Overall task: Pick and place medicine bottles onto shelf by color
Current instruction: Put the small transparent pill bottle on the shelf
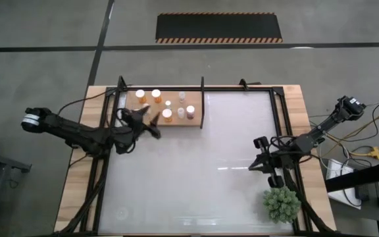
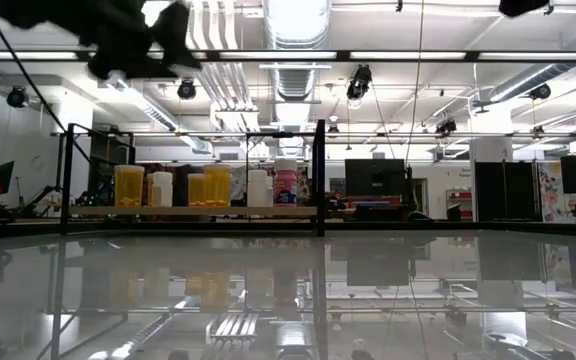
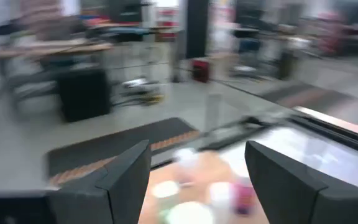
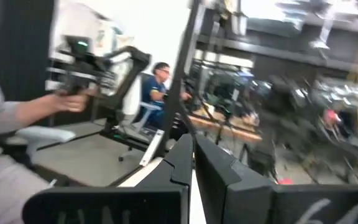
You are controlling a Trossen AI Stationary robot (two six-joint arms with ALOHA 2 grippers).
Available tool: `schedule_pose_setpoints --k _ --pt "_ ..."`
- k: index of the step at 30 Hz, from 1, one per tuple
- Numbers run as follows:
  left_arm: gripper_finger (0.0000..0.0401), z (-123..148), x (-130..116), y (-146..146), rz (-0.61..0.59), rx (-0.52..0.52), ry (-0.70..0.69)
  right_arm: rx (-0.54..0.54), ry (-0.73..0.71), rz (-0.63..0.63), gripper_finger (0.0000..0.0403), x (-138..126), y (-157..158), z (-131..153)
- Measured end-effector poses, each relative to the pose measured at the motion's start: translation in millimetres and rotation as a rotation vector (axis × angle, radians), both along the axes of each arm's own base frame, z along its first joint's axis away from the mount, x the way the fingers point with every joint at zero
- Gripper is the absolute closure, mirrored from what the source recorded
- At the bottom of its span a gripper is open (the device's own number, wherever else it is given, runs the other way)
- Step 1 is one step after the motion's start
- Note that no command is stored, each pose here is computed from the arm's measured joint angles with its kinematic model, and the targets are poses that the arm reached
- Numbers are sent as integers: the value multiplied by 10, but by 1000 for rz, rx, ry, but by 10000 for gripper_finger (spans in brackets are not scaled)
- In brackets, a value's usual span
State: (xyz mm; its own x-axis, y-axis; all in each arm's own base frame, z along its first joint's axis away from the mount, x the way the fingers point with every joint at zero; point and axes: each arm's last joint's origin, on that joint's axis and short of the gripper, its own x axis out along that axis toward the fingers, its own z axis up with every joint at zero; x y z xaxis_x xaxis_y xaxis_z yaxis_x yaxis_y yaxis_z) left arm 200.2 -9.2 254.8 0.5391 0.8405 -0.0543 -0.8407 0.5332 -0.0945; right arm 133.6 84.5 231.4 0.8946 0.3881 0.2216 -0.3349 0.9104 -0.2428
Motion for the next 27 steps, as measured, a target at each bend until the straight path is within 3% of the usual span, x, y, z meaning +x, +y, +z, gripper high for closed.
schedule_pose_setpoints --k 3,6,8,10,15,19,27 --pt "161 253 131 -140 -200 53 50 90 41 -75 394 12 -24 -4" --pt "162 476 190 -310 -480 121 124 180 105 -141 394 54 -24 -13" --pt "162 563 184 -410 -673 134 189 236 156 -166 394 110 1 40" --pt "162 600 169 -486 -793 127 240 277 207 -177 394 181 45 130" --pt "162 564 120 -567 -855 149 328 337 385 -190 394 426 211 425" --pt "162 532 67 -565 -868 153 381 427 646 -254 394 601 331 664" --pt "162 581 -6 -536 -867 155 363 747 1363 -680 394 723 352 815"
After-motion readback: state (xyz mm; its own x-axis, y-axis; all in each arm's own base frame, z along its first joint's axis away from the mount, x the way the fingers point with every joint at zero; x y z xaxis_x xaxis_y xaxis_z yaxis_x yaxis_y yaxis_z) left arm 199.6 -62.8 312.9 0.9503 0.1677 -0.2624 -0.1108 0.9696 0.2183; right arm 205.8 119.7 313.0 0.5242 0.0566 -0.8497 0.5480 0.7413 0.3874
